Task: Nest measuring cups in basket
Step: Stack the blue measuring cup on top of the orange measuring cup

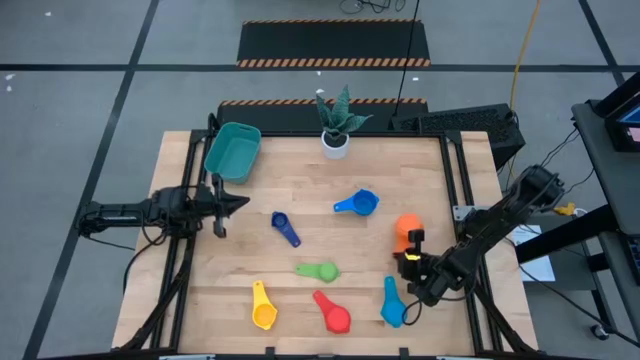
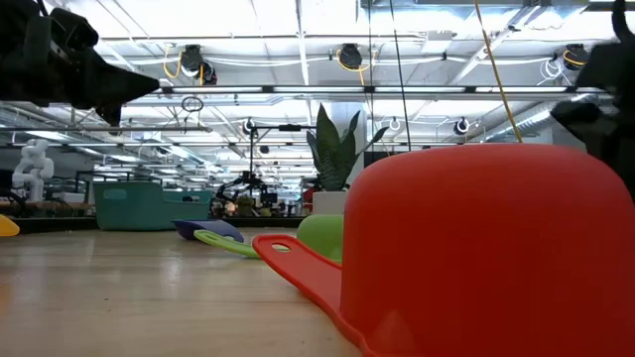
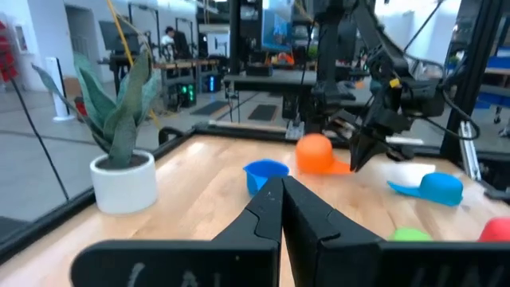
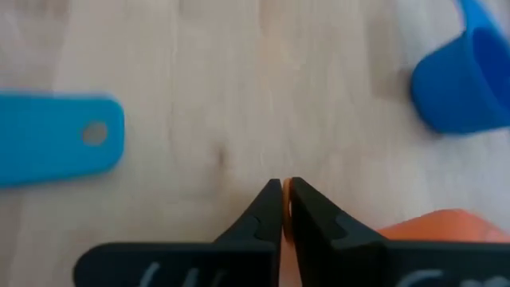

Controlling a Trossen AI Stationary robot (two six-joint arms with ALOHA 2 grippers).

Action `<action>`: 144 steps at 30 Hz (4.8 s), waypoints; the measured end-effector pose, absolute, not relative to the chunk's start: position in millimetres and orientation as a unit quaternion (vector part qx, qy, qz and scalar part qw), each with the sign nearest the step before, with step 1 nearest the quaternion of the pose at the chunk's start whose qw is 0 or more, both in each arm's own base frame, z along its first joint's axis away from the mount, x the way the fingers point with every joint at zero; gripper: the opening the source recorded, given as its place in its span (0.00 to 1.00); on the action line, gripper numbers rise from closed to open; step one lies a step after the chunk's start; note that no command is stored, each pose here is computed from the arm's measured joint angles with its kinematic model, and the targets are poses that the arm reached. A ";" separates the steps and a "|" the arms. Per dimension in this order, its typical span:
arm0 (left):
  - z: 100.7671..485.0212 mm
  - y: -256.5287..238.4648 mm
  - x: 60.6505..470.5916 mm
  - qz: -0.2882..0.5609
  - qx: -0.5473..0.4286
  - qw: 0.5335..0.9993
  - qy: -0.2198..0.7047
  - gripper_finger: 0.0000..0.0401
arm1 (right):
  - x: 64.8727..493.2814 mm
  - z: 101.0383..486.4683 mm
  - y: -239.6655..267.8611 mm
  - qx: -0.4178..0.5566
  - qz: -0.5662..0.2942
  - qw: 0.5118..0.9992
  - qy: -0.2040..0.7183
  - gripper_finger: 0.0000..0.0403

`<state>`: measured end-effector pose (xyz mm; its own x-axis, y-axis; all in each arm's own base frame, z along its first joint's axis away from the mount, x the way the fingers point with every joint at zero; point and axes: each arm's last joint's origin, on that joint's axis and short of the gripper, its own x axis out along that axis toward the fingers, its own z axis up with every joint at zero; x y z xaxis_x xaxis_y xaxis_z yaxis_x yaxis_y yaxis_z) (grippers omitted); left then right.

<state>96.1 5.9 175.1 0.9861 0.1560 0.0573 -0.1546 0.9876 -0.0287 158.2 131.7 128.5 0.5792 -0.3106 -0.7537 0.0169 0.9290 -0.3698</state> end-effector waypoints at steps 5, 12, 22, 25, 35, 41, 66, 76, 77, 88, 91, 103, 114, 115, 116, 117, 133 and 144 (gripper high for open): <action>178.5 5.9 97.6 0.078 -0.002 0.996 -0.044 0.06 | 176.9 153.1 125.7 -0.142 -0.110 0.890 0.418 0.00; 175.6 2.2 111.8 0.059 0.005 0.998 -0.015 0.19 | 203.9 193.3 100.2 -0.009 -0.150 0.915 0.374 0.00; 197.8 -19.1 157.0 0.008 0.022 0.999 0.044 0.39 | 236.7 227.6 71.8 0.083 -0.097 0.936 0.328 0.00; 205.9 -26.1 179.3 0.005 0.053 0.996 0.075 0.43 | 241.9 232.9 67.7 0.099 -0.092 0.942 0.309 0.00; 212.7 -46.6 266.0 -0.011 0.096 0.984 0.148 0.62 | 250.4 245.9 69.7 0.100 -0.062 0.962 0.248 0.00; 206.0 -60.8 316.9 -0.023 0.112 0.982 0.152 0.78 | 251.4 248.6 72.0 0.096 -0.053 0.966 0.234 0.00; 181.0 -66.8 394.8 -0.027 0.091 0.993 0.066 0.31 | 254.8 248.3 78.8 0.074 -0.036 0.972 0.218 0.00; 190.4 -44.1 392.9 -0.059 0.022 0.995 0.084 0.02 | 250.0 252.2 89.8 0.004 -0.095 0.978 0.186 0.12; 193.4 -42.6 391.1 -0.059 0.022 0.994 0.091 0.02 | 248.4 253.2 91.3 -0.005 -0.102 0.978 0.183 0.14; 232.1 -25.7 345.1 0.017 0.053 0.985 0.165 0.02 | 228.6 257.9 95.5 -0.043 -0.177 0.970 0.163 0.33; 234.5 -21.5 324.6 0.056 0.062 0.985 0.152 0.02 | 228.6 249.0 90.9 -0.044 -0.187 0.967 0.170 0.34; 228.0 -27.2 290.5 0.067 0.054 0.996 -0.038 0.03 | 234.5 229.9 69.0 -0.018 -0.226 0.965 0.133 0.34; 230.6 -47.3 312.9 0.091 0.057 0.990 -0.096 0.04 | 259.8 216.3 68.9 -0.046 -0.236 0.967 0.080 0.34; 231.1 -47.9 315.1 0.090 0.054 0.990 -0.097 0.04 | 261.2 215.8 68.1 -0.044 -0.242 0.966 0.075 0.34; 231.6 -49.1 317.2 0.091 0.053 0.990 -0.098 0.03 | 261.7 215.4 67.4 -0.044 -0.250 0.964 0.074 0.34; 230.9 -49.5 318.2 0.092 0.053 0.990 -0.097 0.02 | 262.1 214.7 66.5 -0.044 -0.252 0.964 0.075 0.34; 236.0 -52.7 318.6 0.069 0.020 0.990 -0.121 0.04 | 266.1 214.3 55.9 -0.014 -0.272 0.960 0.065 0.19; 234.8 -59.3 317.8 0.063 0.073 0.989 -0.112 0.12 | 261.7 224.0 54.8 -0.038 -0.273 0.960 0.058 0.03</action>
<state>317.8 -59.3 234.8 0.9670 0.1091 0.2301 -0.1416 0.9814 0.1294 261.7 54.8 224.0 0.8443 -0.5280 -0.0915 0.5192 0.8483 -0.1042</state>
